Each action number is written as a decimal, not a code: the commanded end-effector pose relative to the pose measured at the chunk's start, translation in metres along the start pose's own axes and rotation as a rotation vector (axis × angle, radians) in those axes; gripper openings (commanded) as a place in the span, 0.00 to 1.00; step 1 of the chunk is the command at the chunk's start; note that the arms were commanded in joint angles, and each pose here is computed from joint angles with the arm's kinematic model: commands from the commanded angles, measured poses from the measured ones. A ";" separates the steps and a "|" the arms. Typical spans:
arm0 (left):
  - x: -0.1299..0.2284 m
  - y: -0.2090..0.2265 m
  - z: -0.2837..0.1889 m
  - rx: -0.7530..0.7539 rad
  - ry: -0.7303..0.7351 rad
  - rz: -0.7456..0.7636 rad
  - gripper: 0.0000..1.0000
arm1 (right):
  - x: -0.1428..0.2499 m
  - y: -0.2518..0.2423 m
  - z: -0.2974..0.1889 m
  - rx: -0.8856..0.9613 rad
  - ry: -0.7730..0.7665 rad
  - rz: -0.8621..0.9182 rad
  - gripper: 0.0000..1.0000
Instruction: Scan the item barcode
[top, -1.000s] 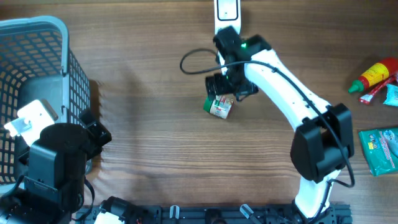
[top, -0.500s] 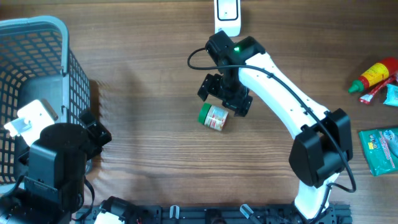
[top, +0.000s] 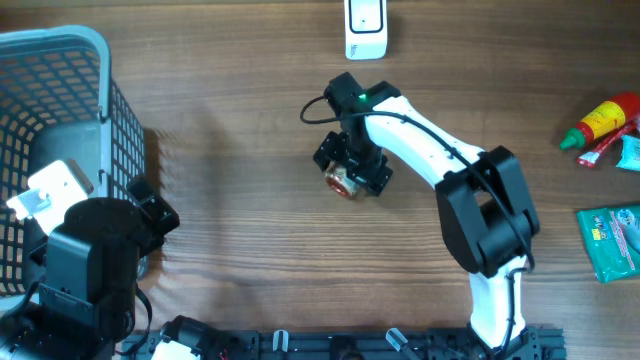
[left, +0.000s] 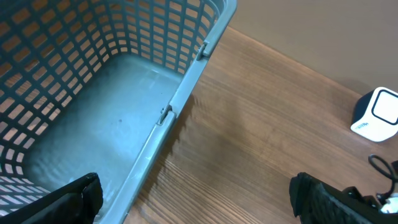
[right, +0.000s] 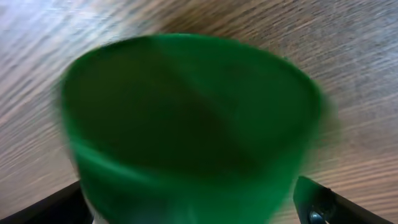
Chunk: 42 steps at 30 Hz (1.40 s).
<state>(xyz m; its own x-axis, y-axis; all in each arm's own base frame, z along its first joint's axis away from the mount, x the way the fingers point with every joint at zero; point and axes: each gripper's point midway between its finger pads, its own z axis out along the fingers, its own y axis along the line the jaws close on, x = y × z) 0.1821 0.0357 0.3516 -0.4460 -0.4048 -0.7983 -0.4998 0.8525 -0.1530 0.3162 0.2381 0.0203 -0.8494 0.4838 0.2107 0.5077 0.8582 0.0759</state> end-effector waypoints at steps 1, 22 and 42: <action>-0.002 0.000 -0.001 0.004 -0.006 -0.021 1.00 | -0.001 -0.001 0.011 0.011 0.020 0.038 1.00; -0.002 0.000 -0.001 0.004 -0.006 -0.021 1.00 | -0.049 -0.081 -0.106 0.268 -0.297 -0.280 1.00; -0.002 0.000 -0.001 0.004 -0.006 -0.021 1.00 | -0.017 -0.013 -0.082 -0.206 -0.131 0.401 1.00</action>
<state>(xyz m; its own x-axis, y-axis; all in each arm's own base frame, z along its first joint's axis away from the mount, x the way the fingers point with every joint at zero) 0.1821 0.0357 0.3516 -0.4460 -0.4048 -0.7983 -0.4998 0.8525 -0.1530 0.3221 0.2169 0.1008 -0.3433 0.8950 0.2849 0.9392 0.3230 0.1169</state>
